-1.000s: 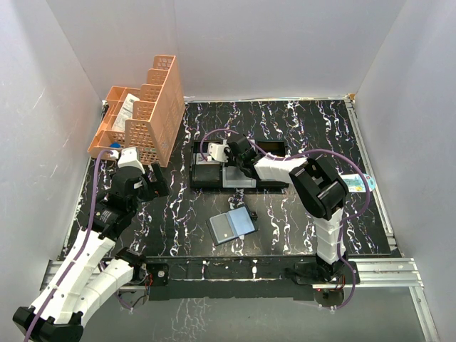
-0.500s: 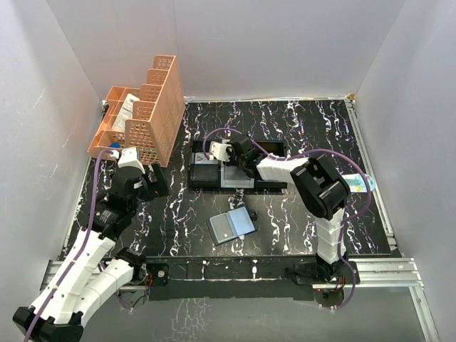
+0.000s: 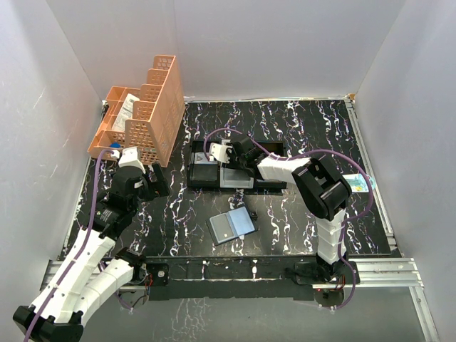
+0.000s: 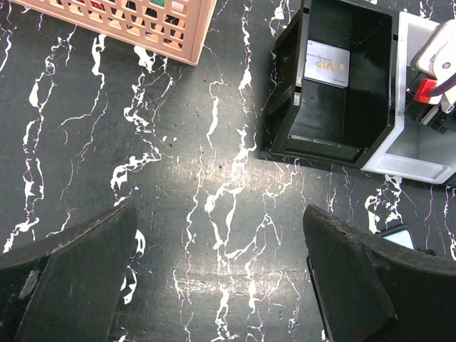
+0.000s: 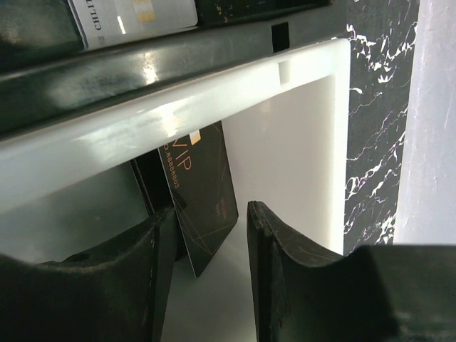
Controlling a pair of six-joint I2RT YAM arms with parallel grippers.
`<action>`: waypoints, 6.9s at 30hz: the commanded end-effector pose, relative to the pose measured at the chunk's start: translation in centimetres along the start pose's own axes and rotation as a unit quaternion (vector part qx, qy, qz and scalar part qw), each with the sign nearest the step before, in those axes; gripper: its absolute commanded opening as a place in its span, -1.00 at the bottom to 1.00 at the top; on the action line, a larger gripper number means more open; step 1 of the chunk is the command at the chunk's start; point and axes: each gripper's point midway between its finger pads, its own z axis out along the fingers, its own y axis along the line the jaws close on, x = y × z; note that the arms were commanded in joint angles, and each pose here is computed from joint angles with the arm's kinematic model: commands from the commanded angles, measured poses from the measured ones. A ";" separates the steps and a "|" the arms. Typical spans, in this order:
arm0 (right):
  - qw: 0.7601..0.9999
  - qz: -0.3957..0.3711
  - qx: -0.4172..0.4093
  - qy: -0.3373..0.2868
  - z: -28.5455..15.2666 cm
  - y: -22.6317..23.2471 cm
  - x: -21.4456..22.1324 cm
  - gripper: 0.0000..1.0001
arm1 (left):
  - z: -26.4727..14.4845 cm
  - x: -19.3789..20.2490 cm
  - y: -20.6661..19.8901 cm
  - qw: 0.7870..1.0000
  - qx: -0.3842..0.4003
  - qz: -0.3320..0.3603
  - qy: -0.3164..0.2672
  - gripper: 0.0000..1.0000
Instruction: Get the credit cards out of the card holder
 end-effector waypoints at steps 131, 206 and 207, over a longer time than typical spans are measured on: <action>0.833 0.519 -0.131 0.138 -13.4 23.9 -8.4 0.10 | 1.0 0.3 1.1 0.999 -0.040 0.012 0.014 0.97; 0.743 0.621 -0.245 0.056 -15.0 23.1 -10.7 0.02 | -0.4 20.7 -15.5 0.915 0.276 -0.154 0.251 -0.34; 0.742 0.621 -0.246 0.057 -15.0 23.2 -10.7 0.02 | -0.4 20.5 -15.6 0.915 0.277 -0.154 0.249 -0.36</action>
